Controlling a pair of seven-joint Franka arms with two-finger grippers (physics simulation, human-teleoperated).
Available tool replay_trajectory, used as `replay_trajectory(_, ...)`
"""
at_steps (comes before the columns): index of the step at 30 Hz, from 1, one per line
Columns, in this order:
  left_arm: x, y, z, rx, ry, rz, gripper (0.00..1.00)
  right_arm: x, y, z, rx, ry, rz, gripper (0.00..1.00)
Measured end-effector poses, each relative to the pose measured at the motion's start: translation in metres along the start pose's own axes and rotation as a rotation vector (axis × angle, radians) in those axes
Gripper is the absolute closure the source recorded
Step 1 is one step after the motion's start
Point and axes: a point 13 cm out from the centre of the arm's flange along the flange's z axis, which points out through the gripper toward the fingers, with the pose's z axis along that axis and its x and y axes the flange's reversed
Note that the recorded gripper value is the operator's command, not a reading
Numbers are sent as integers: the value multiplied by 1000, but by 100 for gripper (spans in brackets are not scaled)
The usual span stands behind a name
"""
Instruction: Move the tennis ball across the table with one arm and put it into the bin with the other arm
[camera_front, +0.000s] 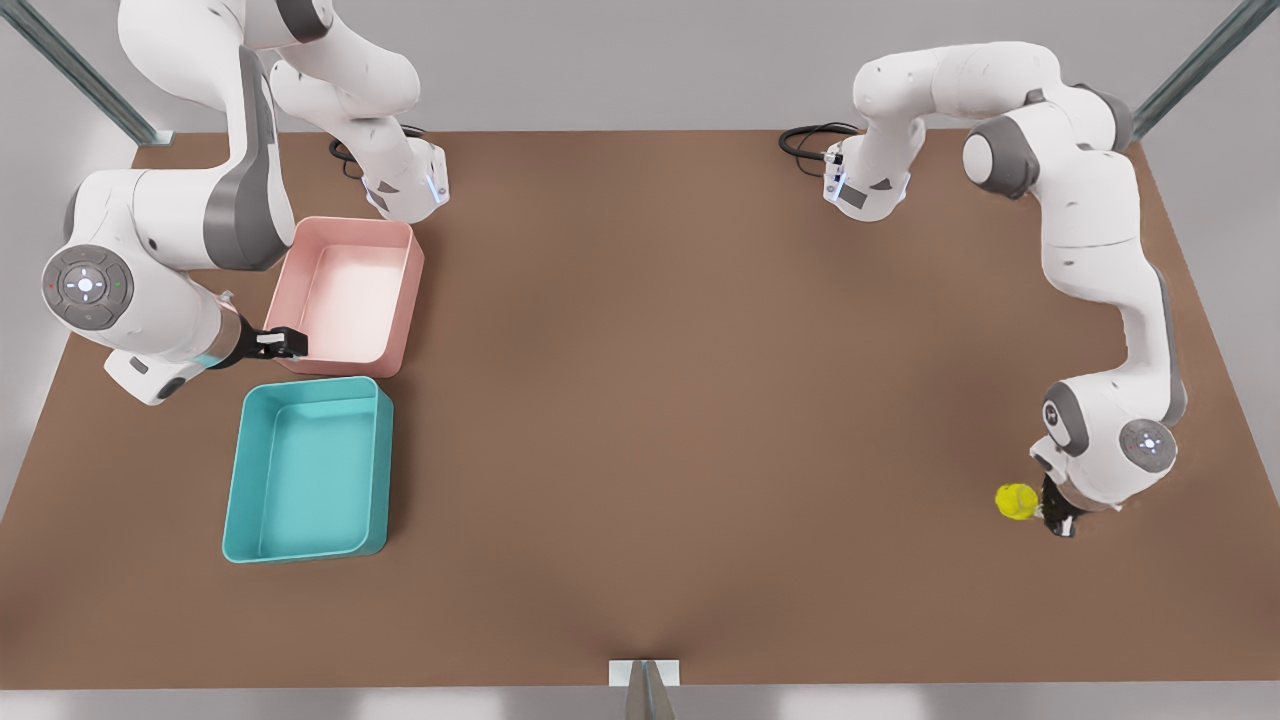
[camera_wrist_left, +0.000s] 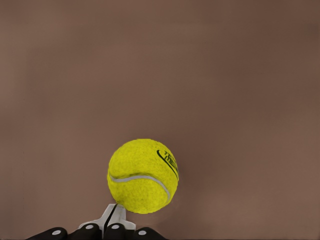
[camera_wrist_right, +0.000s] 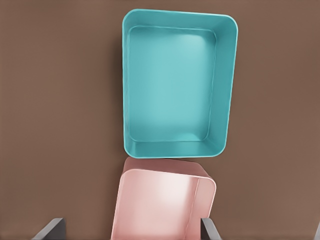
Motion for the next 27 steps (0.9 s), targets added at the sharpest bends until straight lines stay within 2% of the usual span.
replay_trajectory(1, -79, 27, -19, -5, -55, 25, 79, 0, 0, 0, 0, 0, 0, 0)
replay_trajectory(2, -128, 38, -32, 5, -91, 10, 79, 0, 0, 0, 0, 0, 0, 0)
replay_trajectory(3, -152, 39, -38, 26, -109, -33, 79, 0, 0, 0, 0, 0, 0, 0)
replay_trajectory(10, -186, 28, -94, 127, -108, -446, 79, 0, 0, 0, 0, 1, 1, 0)
replay_trajectory(11, -192, 30, -126, 120, -101, -494, 45, -1, 1, 2, 0, 3, 0, 0)
replay_trajectory(12, -196, 30, -165, 109, -92, -543, 0, -1, 2, 3, 0, 6, -1, 0)
replay_trajectory(15, -171, 9, -308, 68, -67, -770, 0, -13, 40, 8, 14, 8, -65, 0)
replay_trajectory(17, -160, -10, -364, 98, -91, -928, 0, -42, 78, 37, 4, 27, -117, 0)
replay_trajectory(23, -161, -61, -373, 304, -31, -1215, 0, -126, 160, 156, -75, 18, -136, 0)
replay_trajectory(27, -164, -77, -369, 376, 23, -1335, 0, -190, 225, 204, -155, -91, -122, 0)
